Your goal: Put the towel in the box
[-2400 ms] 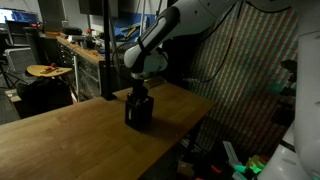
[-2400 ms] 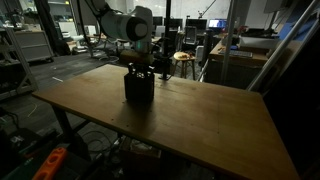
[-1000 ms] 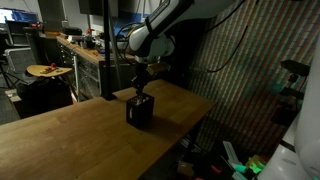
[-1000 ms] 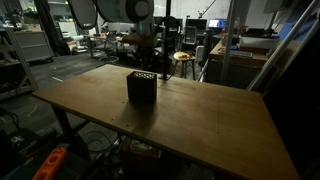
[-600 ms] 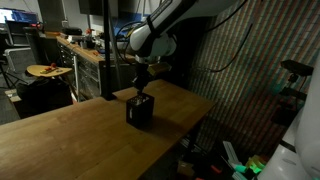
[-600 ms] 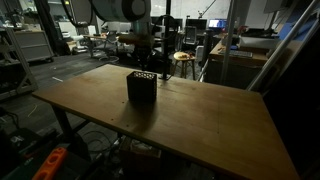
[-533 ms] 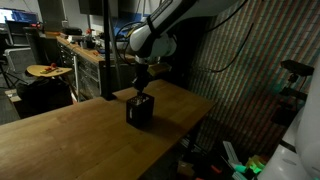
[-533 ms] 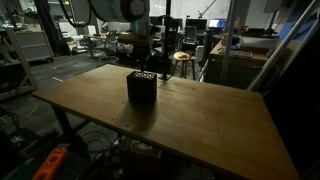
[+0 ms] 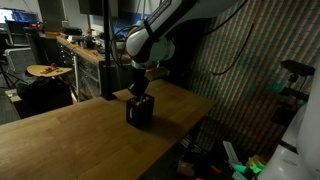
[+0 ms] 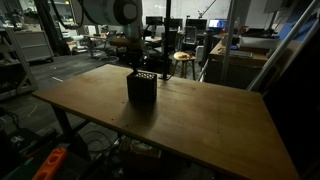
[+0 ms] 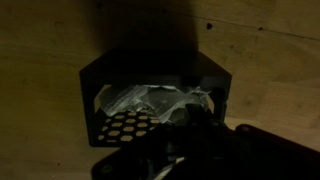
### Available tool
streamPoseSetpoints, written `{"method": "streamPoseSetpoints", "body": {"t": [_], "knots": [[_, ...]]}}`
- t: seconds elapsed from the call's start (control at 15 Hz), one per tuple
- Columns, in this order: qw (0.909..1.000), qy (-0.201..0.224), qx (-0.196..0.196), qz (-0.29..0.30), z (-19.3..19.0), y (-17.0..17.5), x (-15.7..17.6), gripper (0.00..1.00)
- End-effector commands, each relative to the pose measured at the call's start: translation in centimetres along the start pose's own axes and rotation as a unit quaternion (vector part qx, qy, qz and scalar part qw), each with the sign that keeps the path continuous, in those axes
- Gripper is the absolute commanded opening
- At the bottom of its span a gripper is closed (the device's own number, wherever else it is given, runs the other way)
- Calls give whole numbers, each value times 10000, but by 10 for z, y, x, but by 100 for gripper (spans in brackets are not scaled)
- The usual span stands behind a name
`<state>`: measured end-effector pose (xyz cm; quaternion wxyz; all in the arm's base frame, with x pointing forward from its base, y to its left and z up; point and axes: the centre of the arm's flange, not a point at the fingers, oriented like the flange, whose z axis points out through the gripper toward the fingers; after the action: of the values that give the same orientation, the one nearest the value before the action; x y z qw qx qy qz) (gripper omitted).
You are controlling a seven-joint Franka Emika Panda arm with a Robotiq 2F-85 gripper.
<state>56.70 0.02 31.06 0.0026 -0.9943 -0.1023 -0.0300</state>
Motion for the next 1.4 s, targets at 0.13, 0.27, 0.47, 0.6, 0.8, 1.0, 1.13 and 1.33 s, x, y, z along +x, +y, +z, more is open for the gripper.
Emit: {"method": "streamPoseSetpoints", "body": {"t": [0.13,0.27,0.47,0.6,0.8,1.0,1.13,1.33], "knots": [[9995,206,-149,177,-12,20,6,10],[9994,223,-167,210,-11,25,7,10],[9994,205,-147,221,-5,25,9,10],[9995,190,-134,203,0,23,10,10],[9997,145,-106,167,8,19,12,10],[9999,60,-50,127,23,15,14,10],[9999,3,-12,108,35,12,16,10],[9999,-83,44,105,55,11,18,9]]}}
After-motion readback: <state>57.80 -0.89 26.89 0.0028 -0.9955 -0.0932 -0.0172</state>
